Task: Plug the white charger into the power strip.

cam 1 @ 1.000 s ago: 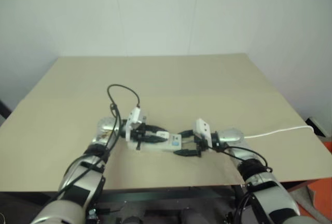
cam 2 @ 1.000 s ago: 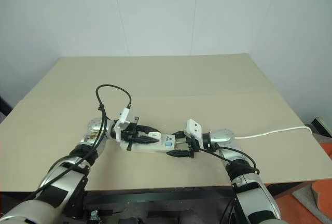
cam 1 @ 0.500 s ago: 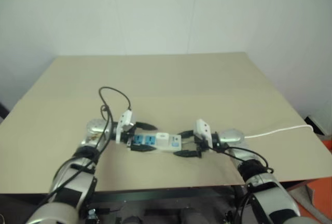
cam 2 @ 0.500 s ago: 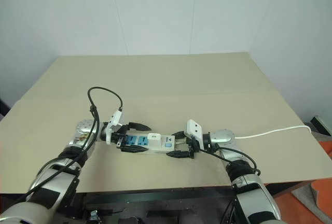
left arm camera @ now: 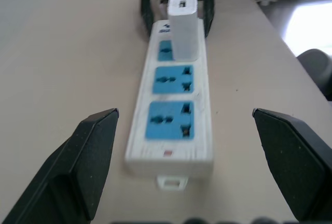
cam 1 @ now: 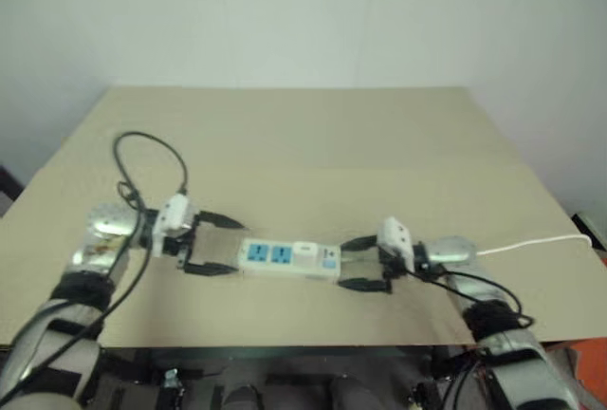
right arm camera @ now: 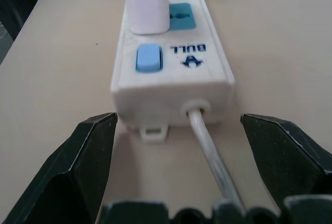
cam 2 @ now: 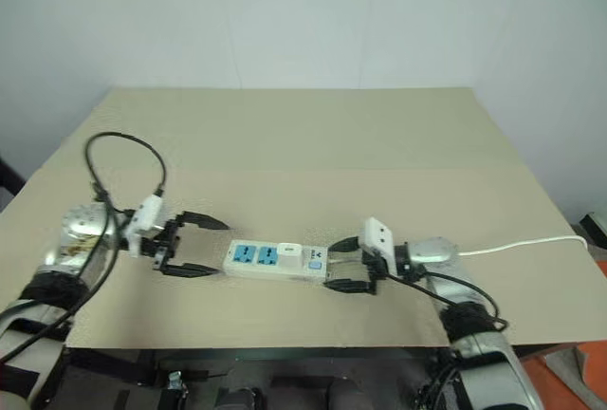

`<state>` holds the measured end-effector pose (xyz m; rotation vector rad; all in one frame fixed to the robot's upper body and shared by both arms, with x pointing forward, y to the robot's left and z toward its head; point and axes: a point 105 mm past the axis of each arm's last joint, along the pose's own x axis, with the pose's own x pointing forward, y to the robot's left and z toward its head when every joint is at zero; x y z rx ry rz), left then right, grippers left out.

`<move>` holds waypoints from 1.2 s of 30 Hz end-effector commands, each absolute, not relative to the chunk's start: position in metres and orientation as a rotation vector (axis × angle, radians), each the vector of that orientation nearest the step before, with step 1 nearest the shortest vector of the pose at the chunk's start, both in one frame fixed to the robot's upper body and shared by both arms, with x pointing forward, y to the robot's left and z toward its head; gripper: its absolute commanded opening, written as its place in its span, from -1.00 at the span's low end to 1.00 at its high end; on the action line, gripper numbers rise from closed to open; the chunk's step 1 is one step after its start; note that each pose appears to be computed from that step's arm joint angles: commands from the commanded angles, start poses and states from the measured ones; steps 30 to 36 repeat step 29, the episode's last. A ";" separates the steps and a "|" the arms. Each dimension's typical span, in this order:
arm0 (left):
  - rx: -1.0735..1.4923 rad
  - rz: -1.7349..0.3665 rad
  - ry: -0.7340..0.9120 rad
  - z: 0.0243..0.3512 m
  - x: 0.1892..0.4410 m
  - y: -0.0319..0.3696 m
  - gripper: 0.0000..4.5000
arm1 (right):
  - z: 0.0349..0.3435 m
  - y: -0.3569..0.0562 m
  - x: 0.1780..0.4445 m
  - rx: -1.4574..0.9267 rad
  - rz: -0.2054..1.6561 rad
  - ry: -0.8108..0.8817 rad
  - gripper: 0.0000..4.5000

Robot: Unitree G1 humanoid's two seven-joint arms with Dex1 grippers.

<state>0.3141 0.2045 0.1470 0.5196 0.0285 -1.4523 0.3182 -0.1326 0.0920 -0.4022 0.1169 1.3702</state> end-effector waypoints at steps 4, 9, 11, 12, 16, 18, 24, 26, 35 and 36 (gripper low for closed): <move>0.619 -1.286 0.038 0.178 0.297 0.256 1.00 | 0.145 -0.184 0.277 -0.481 1.347 0.093 0.99; 0.621 -1.185 0.119 0.181 0.273 0.287 1.00 | 0.171 -0.237 0.256 -0.556 1.172 0.156 0.99; 0.592 -1.173 0.155 0.180 0.267 0.290 1.00 | 0.173 -0.246 0.252 -0.566 1.133 0.170 0.99; 0.588 -1.176 0.165 0.179 0.265 0.290 1.00 | 0.174 -0.247 0.251 -0.565 1.127 0.174 0.99; 0.585 -1.182 0.153 0.179 0.264 0.284 1.00 | 0.172 -0.250 0.247 -0.577 1.111 0.185 0.99; 0.585 -1.180 0.139 0.180 0.266 0.280 1.00 | 0.172 -0.249 0.246 -0.579 1.104 0.182 0.99; 0.585 -1.179 0.126 0.182 0.273 0.277 1.00 | 0.175 -0.249 0.245 -0.589 1.087 0.177 0.99; 0.584 -1.181 0.124 0.182 0.275 0.276 1.00 | 0.175 -0.250 0.243 -0.593 1.081 0.180 0.99; 0.557 -1.199 0.130 0.182 0.275 0.273 1.00 | 0.175 -0.252 0.242 -0.596 1.072 0.184 0.99; 0.557 -1.199 0.130 0.182 0.275 0.273 1.00 | 0.175 -0.252 0.242 -0.596 1.072 0.184 0.99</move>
